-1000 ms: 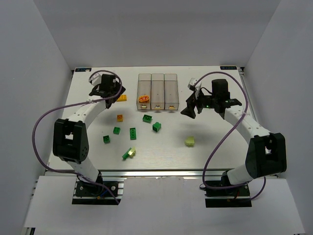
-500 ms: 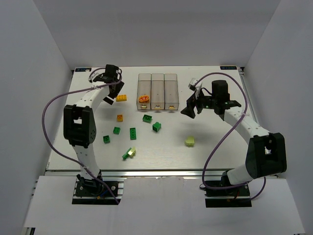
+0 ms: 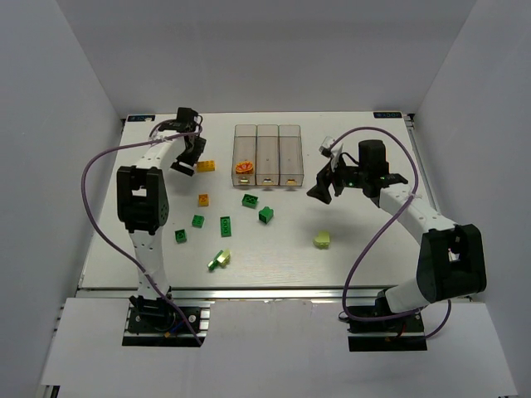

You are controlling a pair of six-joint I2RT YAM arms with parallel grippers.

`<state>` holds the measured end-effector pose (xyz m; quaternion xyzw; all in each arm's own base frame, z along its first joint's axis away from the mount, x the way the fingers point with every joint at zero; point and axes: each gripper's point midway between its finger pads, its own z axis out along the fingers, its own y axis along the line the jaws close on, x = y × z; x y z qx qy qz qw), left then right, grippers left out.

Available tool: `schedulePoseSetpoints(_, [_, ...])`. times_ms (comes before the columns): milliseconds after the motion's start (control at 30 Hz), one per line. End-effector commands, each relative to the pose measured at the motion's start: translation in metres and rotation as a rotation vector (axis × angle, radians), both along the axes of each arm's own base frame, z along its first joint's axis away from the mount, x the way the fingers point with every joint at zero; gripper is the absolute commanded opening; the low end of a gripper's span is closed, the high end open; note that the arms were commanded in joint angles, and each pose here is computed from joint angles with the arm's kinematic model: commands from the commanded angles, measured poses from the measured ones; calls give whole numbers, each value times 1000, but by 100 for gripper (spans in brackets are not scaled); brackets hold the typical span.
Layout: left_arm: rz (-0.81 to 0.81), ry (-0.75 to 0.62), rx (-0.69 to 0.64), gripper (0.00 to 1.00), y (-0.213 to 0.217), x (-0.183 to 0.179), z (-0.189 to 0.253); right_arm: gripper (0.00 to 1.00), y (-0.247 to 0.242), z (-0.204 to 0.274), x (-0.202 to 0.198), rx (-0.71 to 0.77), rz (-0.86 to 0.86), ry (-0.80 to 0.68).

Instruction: Sort the legos into containers by color

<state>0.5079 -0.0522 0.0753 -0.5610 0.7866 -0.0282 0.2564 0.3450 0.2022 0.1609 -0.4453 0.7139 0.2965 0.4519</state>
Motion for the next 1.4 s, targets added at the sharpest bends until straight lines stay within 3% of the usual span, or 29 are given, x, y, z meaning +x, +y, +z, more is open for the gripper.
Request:
schedulePoseSetpoints(0, [32, -4, -46, 88, -4, 3, 2, 80, 0, 15, 2, 16, -2, -62])
schedulePoseSetpoints(567, [71, -3, -166, 84, -17, 19, -26, 80, -2, 10, -2, 4, -1, -53])
schedulePoseSetpoints(800, [111, 1, -216, 73, -18, 24, -39, 80, -3, 9, -3, 2, 1, -51])
schedulePoseSetpoints(1367, [123, 121, -205, 66, -5, -2, -66, 80, -4, 12, -3, -4, 4, -63])
